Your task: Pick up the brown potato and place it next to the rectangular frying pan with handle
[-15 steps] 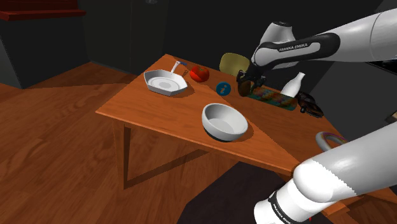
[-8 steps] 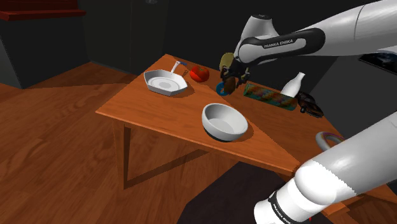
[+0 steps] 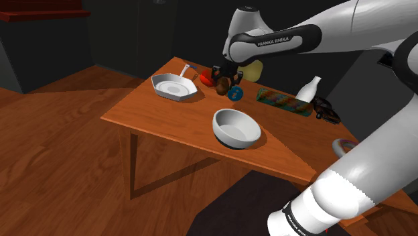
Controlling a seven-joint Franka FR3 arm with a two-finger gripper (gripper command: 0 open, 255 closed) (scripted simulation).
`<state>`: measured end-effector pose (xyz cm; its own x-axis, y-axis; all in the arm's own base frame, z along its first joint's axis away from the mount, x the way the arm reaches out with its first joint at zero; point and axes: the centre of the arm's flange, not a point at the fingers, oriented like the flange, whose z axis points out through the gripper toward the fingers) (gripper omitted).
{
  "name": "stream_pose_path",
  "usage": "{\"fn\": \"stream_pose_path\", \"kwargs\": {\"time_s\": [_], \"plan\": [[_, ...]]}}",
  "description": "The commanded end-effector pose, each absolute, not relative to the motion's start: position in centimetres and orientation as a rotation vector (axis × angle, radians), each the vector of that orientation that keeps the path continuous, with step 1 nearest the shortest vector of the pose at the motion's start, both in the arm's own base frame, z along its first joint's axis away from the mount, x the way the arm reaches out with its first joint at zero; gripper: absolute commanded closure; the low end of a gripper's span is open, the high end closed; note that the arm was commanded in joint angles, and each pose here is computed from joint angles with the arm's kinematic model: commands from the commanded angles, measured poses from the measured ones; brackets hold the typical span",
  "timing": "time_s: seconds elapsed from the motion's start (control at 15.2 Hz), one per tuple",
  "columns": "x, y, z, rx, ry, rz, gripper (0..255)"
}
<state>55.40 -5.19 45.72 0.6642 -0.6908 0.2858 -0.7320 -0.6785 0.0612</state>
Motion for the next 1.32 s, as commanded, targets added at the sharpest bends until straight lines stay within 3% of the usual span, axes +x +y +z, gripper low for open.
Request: {"fn": "stream_pose_path", "kwargs": {"time_s": [0.0, 1.25], "plan": [[57.0, -3.6, 45.9, 2.706, -1.171, 0.359, 255], [57.0, -3.6, 35.9, 2.706, -1.171, 0.359, 255]]}}
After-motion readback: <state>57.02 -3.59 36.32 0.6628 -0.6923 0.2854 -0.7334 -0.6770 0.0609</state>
